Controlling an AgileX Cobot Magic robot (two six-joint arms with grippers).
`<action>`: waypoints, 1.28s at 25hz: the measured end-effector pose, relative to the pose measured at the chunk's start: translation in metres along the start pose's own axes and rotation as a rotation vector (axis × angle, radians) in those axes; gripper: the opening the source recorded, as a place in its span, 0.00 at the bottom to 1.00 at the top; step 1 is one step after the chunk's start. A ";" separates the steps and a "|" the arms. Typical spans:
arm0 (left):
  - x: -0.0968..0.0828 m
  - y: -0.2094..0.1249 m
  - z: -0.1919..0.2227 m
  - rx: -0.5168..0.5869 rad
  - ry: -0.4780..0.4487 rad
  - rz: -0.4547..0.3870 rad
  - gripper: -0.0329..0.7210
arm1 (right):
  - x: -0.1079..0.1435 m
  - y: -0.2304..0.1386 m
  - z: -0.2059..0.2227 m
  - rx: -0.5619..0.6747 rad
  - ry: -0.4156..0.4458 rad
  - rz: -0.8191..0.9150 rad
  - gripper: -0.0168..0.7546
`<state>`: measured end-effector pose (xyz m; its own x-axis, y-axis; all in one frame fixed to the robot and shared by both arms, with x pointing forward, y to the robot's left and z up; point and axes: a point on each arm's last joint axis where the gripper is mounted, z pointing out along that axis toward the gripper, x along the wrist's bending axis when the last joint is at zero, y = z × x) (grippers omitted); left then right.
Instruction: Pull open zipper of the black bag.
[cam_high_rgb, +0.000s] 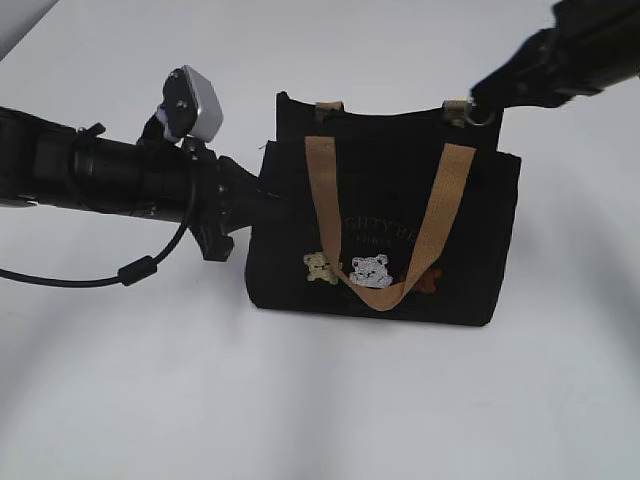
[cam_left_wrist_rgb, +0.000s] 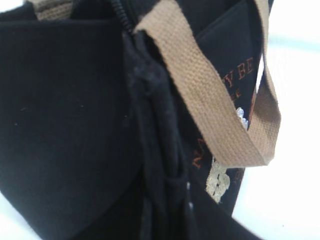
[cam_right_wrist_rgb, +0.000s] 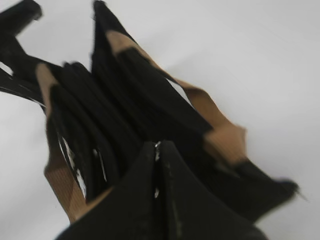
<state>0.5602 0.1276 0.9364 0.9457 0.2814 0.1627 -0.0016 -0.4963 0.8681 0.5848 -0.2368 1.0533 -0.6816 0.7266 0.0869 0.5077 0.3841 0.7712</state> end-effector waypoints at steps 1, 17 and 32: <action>0.000 0.000 0.000 0.000 0.000 0.000 0.12 | -0.010 -0.006 -0.010 0.022 -0.019 0.048 0.02; -0.026 0.031 -0.051 0.328 -0.050 -0.739 0.46 | 0.035 -0.012 -0.066 0.268 0.151 0.515 0.56; -0.149 0.080 -0.242 0.206 0.485 -0.695 0.39 | 0.152 -0.106 -0.204 0.169 -0.400 0.386 0.39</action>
<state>0.3406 0.2453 1.0949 0.4680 0.8709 -0.1496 0.6275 -0.2083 0.7503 0.3201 -0.2837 1.1134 -0.1947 0.9783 0.0715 0.7796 0.1101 0.6165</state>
